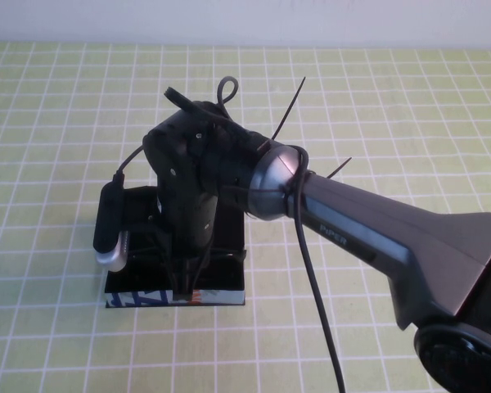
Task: Return glasses to glasses case
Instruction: Place the glasses in the glasses case
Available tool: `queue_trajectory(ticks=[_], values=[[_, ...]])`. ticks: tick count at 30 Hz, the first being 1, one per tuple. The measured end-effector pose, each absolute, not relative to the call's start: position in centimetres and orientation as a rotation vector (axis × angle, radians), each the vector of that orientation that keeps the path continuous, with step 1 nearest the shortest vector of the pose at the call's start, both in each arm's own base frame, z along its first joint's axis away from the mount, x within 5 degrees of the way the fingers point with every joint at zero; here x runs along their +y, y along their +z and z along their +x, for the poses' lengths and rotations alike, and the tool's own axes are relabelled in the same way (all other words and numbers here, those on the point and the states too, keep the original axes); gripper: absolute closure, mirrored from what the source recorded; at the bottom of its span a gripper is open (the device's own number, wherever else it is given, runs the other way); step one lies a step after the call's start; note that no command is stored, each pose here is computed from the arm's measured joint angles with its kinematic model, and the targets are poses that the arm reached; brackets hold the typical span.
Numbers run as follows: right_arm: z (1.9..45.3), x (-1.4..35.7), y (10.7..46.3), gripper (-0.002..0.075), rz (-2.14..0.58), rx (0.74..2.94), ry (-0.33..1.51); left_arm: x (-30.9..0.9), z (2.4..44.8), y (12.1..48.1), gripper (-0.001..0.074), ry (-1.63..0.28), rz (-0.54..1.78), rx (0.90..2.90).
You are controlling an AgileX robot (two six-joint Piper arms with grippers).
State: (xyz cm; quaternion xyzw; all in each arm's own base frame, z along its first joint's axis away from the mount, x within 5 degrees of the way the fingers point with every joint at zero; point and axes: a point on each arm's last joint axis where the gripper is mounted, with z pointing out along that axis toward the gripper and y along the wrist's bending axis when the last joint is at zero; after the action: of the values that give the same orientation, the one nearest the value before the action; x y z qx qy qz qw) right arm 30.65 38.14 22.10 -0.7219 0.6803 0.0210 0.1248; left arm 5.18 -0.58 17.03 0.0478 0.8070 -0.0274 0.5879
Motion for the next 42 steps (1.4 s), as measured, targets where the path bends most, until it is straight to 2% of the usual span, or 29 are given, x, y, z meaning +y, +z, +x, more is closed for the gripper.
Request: queue_trajectory(ticks=[42], values=[[29.5, 39.1, 21.9, 0.0668, -2.083, 2.005, 0.015, -0.6, 5.2, 17.0, 0.0737, -0.064, 0.111, 1.88]])
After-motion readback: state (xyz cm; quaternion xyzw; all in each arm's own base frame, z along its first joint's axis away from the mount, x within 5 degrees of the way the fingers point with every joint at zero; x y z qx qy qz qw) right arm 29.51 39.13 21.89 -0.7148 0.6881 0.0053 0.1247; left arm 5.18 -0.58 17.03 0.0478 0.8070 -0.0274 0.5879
